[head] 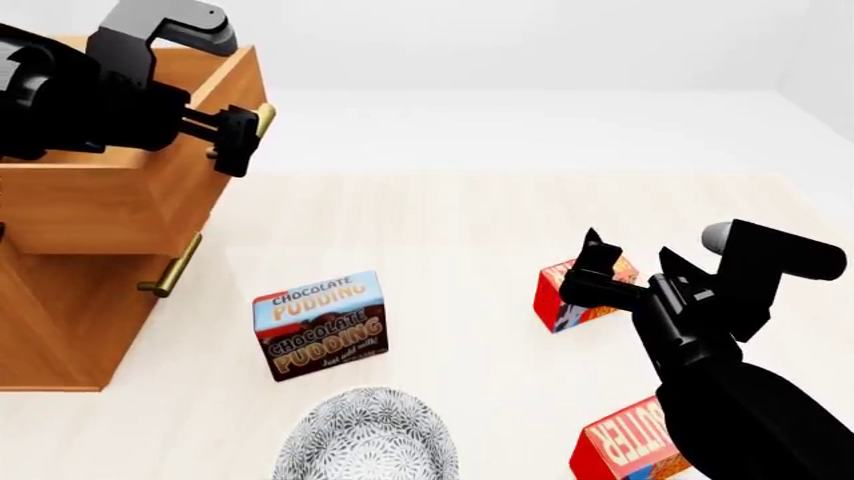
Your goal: Put the butter at the front in the top drawer of the cabinet and close it.
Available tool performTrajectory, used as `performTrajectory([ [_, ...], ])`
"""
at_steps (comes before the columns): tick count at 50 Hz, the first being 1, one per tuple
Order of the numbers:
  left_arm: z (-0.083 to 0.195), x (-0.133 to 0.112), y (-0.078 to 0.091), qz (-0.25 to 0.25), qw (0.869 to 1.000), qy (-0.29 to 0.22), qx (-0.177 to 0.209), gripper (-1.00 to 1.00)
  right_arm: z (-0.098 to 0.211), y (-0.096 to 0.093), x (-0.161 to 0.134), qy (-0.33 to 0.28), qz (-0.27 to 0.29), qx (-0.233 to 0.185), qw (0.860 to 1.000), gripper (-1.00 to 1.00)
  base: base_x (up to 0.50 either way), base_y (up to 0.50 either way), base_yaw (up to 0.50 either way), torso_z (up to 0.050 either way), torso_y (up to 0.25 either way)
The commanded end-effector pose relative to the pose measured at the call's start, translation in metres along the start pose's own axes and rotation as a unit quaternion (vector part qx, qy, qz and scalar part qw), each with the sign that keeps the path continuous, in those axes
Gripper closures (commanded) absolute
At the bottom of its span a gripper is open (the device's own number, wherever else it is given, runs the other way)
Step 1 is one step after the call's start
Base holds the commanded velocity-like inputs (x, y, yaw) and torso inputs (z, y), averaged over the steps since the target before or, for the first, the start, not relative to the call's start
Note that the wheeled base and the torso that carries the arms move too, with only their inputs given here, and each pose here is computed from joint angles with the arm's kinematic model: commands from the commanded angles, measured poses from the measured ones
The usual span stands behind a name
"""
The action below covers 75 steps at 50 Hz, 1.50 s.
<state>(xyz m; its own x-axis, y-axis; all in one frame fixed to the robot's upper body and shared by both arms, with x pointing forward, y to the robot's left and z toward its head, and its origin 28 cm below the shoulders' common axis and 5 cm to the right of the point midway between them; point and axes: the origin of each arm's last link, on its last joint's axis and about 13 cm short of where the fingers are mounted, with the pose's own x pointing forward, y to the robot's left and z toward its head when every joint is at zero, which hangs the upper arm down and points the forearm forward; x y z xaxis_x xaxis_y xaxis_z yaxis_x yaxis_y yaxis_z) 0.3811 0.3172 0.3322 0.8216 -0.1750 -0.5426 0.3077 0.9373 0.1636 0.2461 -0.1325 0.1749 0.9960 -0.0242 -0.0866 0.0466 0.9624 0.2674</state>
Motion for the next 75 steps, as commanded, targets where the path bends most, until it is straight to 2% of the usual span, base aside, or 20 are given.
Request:
performTrajectory([
  [1, -0.004, 0.022, -0.025, -0.098, 0.995, -0.019, -0.015, -1.0, 0.001, 0.001, -0.001, -0.003, 0.0, -0.003, 1.0, -1.0, 0.0, 0.0, 0.0, 0.0, 0.0],
  [18, -0.002, 0.025, -0.035, -0.131, 0.991, -0.032, -0.015, -1.0, 0.004, 0.001, -0.005, -0.006, -0.005, -0.005, 1.0, -1.0, 0.01, 0.0, -0.01, -0.002, 0.0],
  [45, 0.005, 0.032, -0.055, -0.167, 0.985, -0.037, 0.007, -1.0, -0.001, -0.004, -0.006, -0.002, -0.008, 0.003, 1.0, -1.0, 0.01, 0.0, -0.01, -0.003, 0.0],
  [75, 0.008, 0.031, -0.063, -0.181, 0.982, -0.042, 0.017, -1.0, 0.001, -0.006, -0.008, -0.005, -0.011, 0.006, 1.0, -1.0, 0.0, 0.0, 0.0, -0.002, 0.0],
])
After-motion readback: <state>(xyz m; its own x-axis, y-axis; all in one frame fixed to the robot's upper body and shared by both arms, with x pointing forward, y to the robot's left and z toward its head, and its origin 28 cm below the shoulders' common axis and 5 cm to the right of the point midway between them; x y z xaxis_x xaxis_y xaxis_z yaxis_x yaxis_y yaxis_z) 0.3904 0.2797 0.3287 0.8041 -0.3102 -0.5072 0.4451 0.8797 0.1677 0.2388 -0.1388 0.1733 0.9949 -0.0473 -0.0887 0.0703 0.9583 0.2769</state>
